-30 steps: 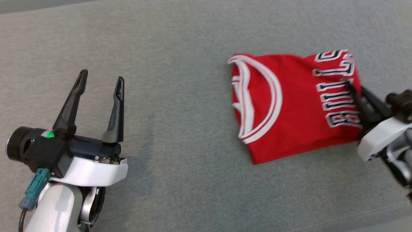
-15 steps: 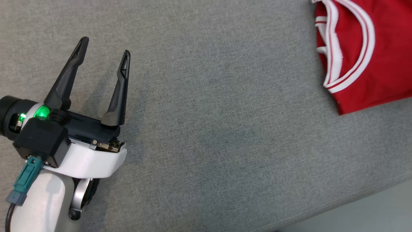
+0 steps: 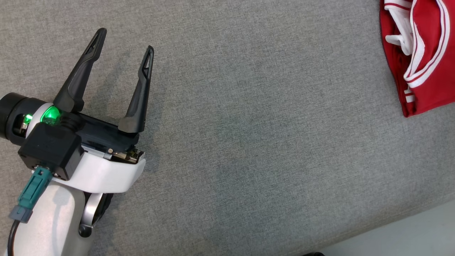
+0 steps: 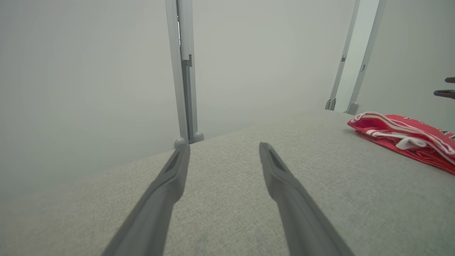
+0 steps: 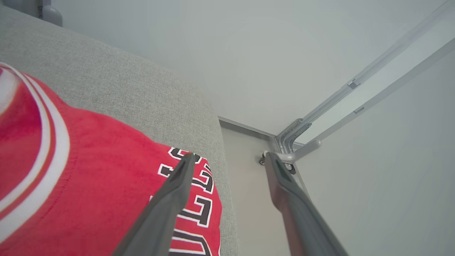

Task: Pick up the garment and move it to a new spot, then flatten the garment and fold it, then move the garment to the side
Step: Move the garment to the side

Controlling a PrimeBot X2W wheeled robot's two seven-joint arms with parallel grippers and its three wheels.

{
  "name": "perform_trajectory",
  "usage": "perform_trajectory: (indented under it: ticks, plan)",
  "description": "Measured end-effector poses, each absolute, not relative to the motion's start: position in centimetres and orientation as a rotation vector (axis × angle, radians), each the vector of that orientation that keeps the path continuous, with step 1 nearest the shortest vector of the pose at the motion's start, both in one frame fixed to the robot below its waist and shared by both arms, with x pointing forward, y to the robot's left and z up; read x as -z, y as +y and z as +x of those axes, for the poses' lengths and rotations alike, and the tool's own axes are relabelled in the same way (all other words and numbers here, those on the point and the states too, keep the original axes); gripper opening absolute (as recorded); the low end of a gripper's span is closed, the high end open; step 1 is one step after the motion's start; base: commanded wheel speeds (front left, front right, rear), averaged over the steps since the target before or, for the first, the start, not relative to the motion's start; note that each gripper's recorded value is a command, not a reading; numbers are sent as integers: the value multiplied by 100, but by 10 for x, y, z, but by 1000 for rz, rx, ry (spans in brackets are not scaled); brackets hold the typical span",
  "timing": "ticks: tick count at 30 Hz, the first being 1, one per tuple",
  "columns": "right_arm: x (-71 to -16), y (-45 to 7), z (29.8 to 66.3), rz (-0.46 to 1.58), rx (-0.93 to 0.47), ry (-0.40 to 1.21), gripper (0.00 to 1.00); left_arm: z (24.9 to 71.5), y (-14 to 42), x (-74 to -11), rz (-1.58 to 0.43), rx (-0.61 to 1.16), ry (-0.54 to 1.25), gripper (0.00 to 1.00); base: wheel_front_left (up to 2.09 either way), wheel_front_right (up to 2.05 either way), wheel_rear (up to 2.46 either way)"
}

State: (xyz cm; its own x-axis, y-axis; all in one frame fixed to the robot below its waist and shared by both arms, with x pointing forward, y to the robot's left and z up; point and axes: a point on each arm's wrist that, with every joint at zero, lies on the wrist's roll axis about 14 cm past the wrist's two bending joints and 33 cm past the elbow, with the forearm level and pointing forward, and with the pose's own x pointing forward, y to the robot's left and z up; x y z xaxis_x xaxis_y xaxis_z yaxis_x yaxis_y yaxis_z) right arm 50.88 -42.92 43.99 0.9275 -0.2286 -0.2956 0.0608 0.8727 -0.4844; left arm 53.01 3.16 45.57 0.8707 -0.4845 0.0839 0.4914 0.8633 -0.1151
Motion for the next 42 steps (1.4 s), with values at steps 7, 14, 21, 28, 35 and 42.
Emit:
perform_trajectory:
  ticks: [7, 14, 21, 28, 35, 42]
  plan:
    - [-467, -411, 510, -365, 195, 200, 100, 526, 34, -464, -132, 499, -63, 100, 0, 0, 0]
    - [-483, -384, 491, -226, 214, 84, 100, 514, 41, -476, -133, 476, -70, 100, 0, 0, 0]
    - [-479, -347, 464, -62, 215, 30, 100, 496, 50, -491, -134, 438, -78, 100, 0, 0, 0]
    - [-480, -326, 442, 27, 210, 9, 100, 477, 61, -500, -131, 402, -69, 100, 0, 0, 0]
    - [-488, -308, 438, 70, 175, -24, 100, 465, 76, -509, -131, 349, -78, 100, 0, 0, 0]
    - [-495, -278, 432, 108, 110, -35, 100, 445, 104, -517, -127, 253, -86, 100, 0, 0, 0]
